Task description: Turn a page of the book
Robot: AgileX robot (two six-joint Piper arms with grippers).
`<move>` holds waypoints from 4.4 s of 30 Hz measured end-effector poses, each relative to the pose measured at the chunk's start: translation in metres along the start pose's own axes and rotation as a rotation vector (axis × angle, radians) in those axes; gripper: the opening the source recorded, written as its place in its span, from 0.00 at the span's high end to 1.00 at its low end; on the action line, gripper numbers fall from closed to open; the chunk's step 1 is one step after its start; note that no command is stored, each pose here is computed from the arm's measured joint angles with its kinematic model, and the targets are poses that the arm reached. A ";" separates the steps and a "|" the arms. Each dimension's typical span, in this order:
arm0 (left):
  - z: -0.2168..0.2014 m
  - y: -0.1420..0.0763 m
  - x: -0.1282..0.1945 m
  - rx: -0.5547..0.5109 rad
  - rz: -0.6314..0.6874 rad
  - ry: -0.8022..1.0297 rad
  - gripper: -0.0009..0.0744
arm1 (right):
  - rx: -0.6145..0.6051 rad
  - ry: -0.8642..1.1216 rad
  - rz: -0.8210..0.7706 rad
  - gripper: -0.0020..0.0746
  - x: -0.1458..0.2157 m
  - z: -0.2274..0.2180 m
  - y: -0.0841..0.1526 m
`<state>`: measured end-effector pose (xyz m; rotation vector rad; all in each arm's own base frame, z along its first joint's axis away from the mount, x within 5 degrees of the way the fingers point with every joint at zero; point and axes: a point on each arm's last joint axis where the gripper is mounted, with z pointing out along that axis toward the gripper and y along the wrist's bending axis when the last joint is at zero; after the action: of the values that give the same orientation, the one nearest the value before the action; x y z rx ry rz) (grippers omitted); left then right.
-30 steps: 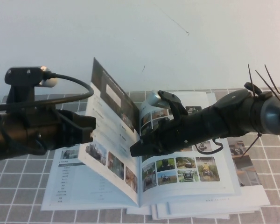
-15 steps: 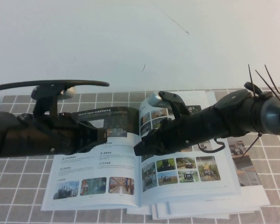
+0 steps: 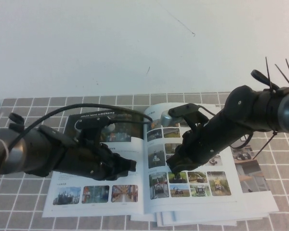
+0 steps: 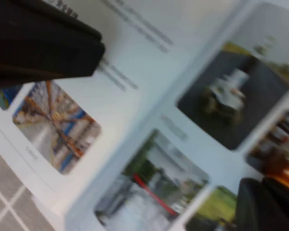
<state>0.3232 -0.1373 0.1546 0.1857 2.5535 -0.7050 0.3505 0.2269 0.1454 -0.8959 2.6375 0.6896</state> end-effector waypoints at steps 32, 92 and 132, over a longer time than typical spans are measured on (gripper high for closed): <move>-0.115 -0.060 -0.015 0.070 0.356 -0.160 0.99 | 0.154 -0.118 -0.185 0.97 -0.005 -0.142 0.044; -0.249 -0.009 0.180 -0.261 0.279 -0.663 0.99 | 0.431 -0.582 -0.012 0.97 0.289 -0.227 0.088; -0.197 0.037 0.227 -0.435 0.180 -0.778 0.99 | 0.421 -0.578 -0.006 0.97 0.289 -0.227 0.089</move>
<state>0.0527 -0.0036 0.1759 -0.0121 1.8435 -0.0929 0.0489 0.0267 0.2548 -0.4877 2.1344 0.3030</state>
